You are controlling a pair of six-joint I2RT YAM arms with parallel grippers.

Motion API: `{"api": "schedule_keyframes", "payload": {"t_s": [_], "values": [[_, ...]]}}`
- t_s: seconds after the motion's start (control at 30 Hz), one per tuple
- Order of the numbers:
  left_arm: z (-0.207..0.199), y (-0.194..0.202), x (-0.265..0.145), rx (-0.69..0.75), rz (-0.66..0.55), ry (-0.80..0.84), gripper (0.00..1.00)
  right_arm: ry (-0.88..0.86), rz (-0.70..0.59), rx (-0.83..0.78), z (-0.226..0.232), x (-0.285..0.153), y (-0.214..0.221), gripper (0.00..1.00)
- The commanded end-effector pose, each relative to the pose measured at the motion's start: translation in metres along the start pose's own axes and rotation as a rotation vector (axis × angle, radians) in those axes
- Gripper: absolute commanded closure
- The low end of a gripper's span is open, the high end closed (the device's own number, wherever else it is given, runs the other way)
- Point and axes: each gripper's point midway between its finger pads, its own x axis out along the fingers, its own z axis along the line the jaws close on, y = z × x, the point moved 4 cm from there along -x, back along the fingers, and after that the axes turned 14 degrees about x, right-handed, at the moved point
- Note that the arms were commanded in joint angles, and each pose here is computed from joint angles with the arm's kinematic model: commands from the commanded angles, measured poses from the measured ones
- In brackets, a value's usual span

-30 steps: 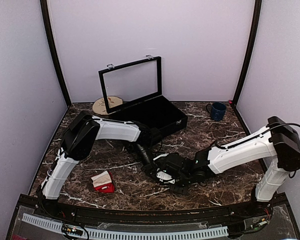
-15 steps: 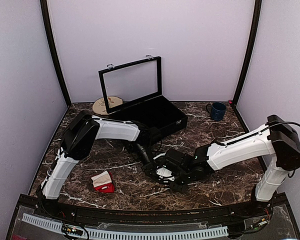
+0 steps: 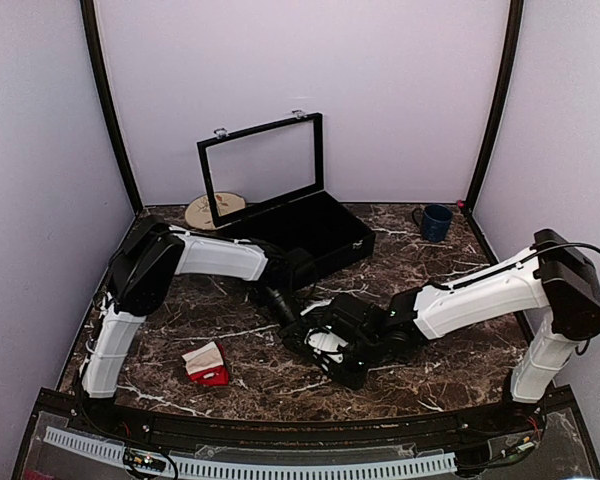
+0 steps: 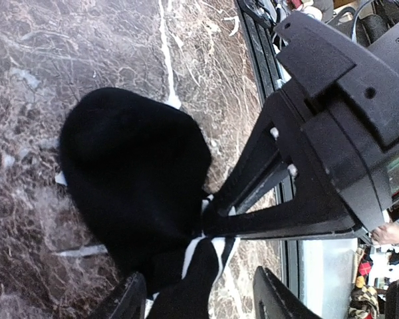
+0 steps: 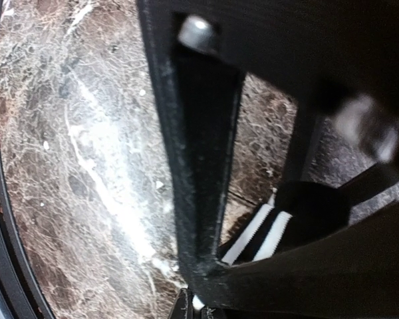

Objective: Roll the socks
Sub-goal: Roll the sock at the center of the board.

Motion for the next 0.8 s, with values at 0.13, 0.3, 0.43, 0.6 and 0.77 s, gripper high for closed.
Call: {"api": "schedule_keyframes", "payload": {"t_s": [0.13, 0.3, 0.43, 0.6, 0.77], "values": [[0.009, 0.038, -0.006, -0.045, 0.139, -0.209, 0.41, 0.022, 0.129, 0.13, -0.017, 0.01, 0.038, 1.0], [0.013, 0.05, -0.012, -0.05, 0.149, -0.3, 0.41, -0.015, 0.151, 0.18, -0.017, 0.013, 0.043, 1.0], [0.014, 0.053, -0.016, -0.037, 0.146, -0.347, 0.41, -0.045, 0.164, 0.241, -0.017, 0.014, 0.048, 1.0], [0.013, 0.053, -0.023, 0.007, 0.132, -0.423, 0.41, -0.093, 0.181, 0.283, -0.015, 0.013, 0.049, 1.0], [0.011, 0.053, -0.032, 0.045, 0.096, -0.517, 0.41, -0.159, 0.214, 0.302, -0.016, 0.01, 0.045, 1.0]]}}
